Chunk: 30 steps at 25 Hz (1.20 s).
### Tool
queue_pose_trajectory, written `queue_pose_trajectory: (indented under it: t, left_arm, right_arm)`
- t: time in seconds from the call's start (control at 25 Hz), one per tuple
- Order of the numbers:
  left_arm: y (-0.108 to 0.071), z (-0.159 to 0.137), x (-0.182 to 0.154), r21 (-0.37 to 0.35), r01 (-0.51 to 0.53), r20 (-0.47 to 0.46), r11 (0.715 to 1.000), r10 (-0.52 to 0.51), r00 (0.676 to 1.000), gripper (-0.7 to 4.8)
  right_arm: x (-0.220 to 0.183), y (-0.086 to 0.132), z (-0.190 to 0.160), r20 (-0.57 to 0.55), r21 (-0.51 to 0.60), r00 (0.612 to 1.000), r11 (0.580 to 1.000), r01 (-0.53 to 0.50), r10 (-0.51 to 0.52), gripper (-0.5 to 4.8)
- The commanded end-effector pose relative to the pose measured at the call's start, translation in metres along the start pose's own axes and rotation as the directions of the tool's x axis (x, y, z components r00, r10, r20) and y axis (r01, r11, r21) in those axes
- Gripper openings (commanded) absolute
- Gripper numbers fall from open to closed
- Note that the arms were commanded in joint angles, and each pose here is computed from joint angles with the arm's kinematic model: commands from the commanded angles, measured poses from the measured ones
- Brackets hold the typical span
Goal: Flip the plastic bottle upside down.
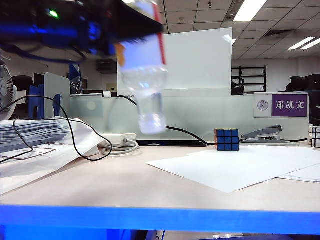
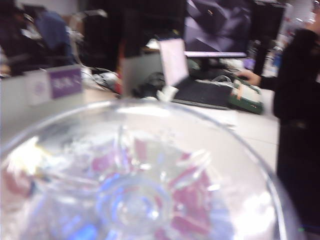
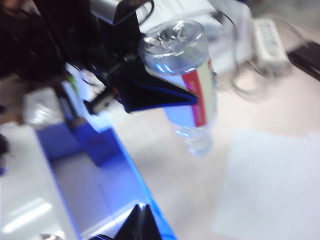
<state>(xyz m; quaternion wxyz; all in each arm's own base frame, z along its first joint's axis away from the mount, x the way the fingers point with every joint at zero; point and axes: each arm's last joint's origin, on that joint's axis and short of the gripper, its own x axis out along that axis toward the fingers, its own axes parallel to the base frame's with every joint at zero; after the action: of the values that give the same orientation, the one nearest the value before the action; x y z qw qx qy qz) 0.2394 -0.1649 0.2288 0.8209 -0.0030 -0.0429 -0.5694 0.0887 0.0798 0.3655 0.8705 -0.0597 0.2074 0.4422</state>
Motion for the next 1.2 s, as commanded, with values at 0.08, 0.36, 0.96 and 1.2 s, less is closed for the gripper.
queue_pose_trajectory:
  t: [0.08, 0.36, 0.96, 1.2]
  left_arm:
    - [0.007, -0.009, 0.026, 0.011, 0.035, -0.004, 0.999, -0.035, 0.999, -0.06]
    - [0.022, -0.042, 0.062, -0.002, 0.026, -0.058, 1.0, -0.026, 0.998, -0.06]
    - [0.03, -0.047, 0.083, 0.032, 0.041, -0.037, 0.999, -0.04, 0.999, -0.06]
    - [0.03, -0.052, 0.083, 0.047, 0.042, -0.048, 0.998, -0.04, 0.998, -0.06]
  right_arm:
    - [-0.014, 0.006, -0.017, -0.031, 0.02, 0.993, 0.993, 0.115, -0.114, -0.09]
    - [-0.024, 0.013, -0.048, -0.049, 0.051, 0.986, 0.985, 0.162, -0.16, -0.09]
    - [0.001, 0.014, -0.079, -0.105, 0.045, 0.983, 0.987, 0.153, -0.147, -0.09]
    - [0.001, 0.015, -0.076, -0.065, 0.046, 0.987, 0.988, 0.148, -0.145, -0.09]
